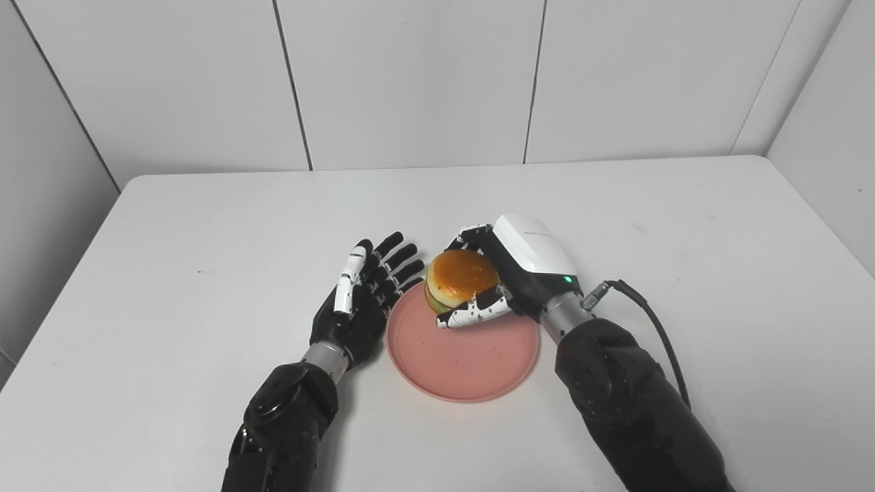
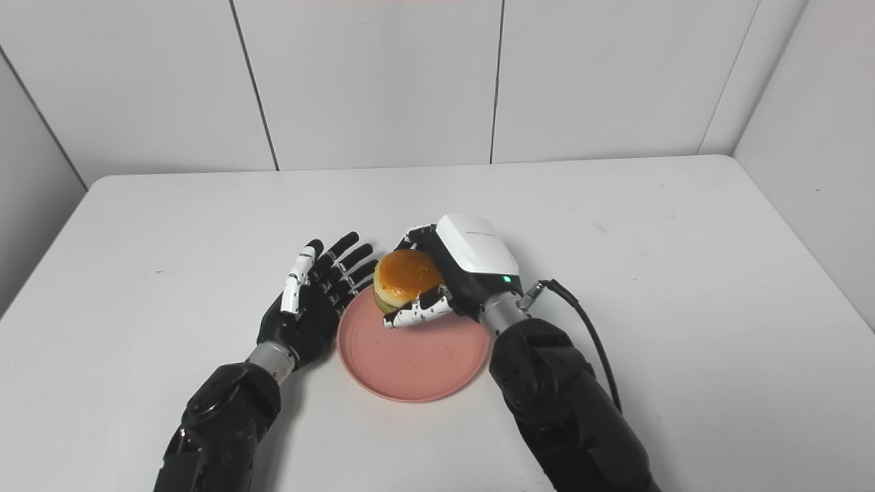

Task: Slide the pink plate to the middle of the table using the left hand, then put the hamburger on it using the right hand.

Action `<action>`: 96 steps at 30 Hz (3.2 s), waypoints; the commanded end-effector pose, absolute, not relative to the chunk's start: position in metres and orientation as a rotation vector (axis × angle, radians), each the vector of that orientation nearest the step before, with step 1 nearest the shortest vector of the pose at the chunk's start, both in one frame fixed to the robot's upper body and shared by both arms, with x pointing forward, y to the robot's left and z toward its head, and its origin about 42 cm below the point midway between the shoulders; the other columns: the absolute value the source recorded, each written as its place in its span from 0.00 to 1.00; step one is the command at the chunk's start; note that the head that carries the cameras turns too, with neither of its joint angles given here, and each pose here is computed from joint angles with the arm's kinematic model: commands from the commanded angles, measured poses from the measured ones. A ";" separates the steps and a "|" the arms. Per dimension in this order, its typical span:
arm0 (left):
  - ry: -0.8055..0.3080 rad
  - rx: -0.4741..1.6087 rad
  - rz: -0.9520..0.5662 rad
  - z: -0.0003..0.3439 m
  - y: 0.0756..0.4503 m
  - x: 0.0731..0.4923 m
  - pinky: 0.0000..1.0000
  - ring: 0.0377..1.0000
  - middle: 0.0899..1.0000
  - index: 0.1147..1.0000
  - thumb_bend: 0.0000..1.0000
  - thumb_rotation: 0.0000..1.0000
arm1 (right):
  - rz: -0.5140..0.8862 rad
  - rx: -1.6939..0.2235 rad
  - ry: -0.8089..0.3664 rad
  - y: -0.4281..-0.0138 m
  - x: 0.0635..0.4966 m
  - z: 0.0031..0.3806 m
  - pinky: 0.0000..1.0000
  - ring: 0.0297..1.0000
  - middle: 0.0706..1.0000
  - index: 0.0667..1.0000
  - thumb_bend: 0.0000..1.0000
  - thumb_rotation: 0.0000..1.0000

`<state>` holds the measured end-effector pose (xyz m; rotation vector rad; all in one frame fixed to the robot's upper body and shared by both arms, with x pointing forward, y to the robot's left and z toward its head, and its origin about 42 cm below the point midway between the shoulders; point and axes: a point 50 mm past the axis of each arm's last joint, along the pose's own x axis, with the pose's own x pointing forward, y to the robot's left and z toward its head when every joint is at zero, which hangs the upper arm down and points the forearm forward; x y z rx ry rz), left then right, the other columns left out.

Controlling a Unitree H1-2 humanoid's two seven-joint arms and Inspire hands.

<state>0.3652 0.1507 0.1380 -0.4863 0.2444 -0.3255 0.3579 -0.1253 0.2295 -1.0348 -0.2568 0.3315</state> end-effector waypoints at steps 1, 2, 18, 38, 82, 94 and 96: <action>0.237 -0.477 -0.338 0.146 0.145 0.369 0.86 0.86 0.86 0.85 0.35 1.00 | 0.329 -1.026 -0.349 -0.119 0.358 0.243 0.21 0.27 0.31 0.45 0.50 0.13; 0.236 -0.477 -0.338 0.146 0.145 0.369 0.86 0.87 0.87 0.85 0.35 1.00 | 0.336 -1.022 -0.347 -0.119 0.357 0.241 0.21 0.27 0.31 0.45 0.50 0.13; 0.234 -0.490 -0.338 0.148 0.145 0.370 0.86 0.86 0.86 0.85 0.35 1.00 | 0.378 -1.038 -0.280 -0.121 0.356 0.214 0.17 0.22 0.27 0.44 0.50 0.13; 0.234 -0.488 -0.343 0.148 0.145 0.371 0.85 0.86 0.86 0.85 0.35 1.00 | 0.374 -1.177 -0.289 -0.120 0.353 0.210 0.28 0.37 0.47 0.45 0.52 0.15; 0.179 -0.442 -0.303 0.162 0.152 0.365 0.87 0.88 0.88 0.87 0.35 1.00 | 0.154 -0.891 -0.381 -0.180 0.325 0.274 0.54 0.68 0.77 0.91 0.81 0.83; 0.039 -0.237 -0.227 0.172 0.166 0.343 0.95 0.93 0.93 0.93 0.36 1.00 | 0.045 -0.628 -0.269 -0.209 0.319 0.205 0.85 0.93 0.96 1.00 0.70 1.00; 0.030 -0.203 -0.214 0.171 0.168 0.337 0.96 0.93 0.93 0.92 0.37 1.00 | 0.044 -0.543 -0.237 -0.209 0.317 0.195 0.88 0.95 0.98 1.00 0.68 1.00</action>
